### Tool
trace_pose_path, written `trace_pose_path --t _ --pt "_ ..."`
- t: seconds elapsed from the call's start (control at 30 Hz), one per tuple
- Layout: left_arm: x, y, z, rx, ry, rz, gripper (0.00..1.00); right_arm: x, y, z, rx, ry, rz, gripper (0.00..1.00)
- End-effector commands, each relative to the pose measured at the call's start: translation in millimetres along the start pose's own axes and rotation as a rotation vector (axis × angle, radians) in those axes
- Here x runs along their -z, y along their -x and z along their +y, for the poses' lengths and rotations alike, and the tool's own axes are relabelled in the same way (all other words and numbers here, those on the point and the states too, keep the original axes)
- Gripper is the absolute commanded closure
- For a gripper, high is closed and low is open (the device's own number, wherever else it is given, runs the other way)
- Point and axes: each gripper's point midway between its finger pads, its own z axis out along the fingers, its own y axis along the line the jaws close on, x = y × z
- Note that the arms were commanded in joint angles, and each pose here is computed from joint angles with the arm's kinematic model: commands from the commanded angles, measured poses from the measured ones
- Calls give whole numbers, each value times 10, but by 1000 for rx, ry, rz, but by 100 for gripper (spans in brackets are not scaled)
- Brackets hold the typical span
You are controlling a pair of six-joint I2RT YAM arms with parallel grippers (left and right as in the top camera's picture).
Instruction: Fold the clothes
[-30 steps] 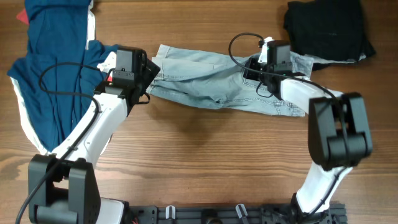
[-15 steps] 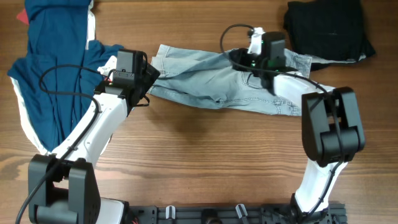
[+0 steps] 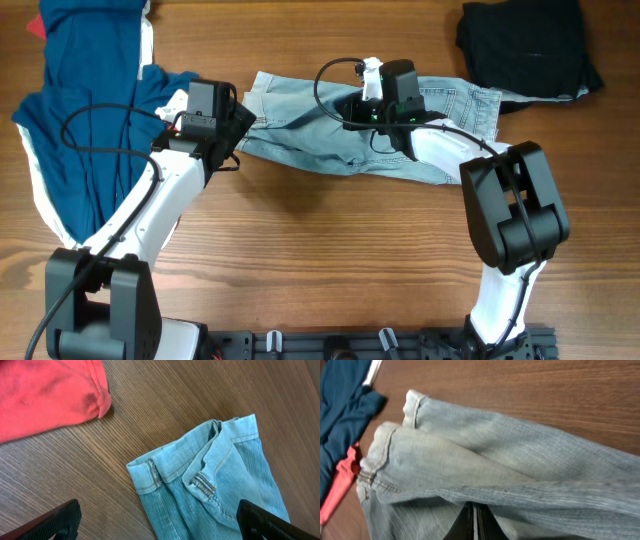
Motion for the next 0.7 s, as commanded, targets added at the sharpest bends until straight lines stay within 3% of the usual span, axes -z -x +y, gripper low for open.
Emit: trace_pose_path --t 0.0,0.2,0.37,0.5,0.67 --pt "33 98 -11 -1 4 -37 0 -139 -124 52 65 22 36 96" --pt "33 98 -11 -1 4 -38 0 -327 -406 117 75 31 100 96" --pt "33 95 -10 -2 4 -36 0 -406 -345 124 101 1 58 96" --pt "33 88 -13 -2 2 -33 0 -386 111 49 80 -84 -98 96" --pt "32 60 12 -4 12 -19 0 -184 1051 95 60 -75 -308 96"
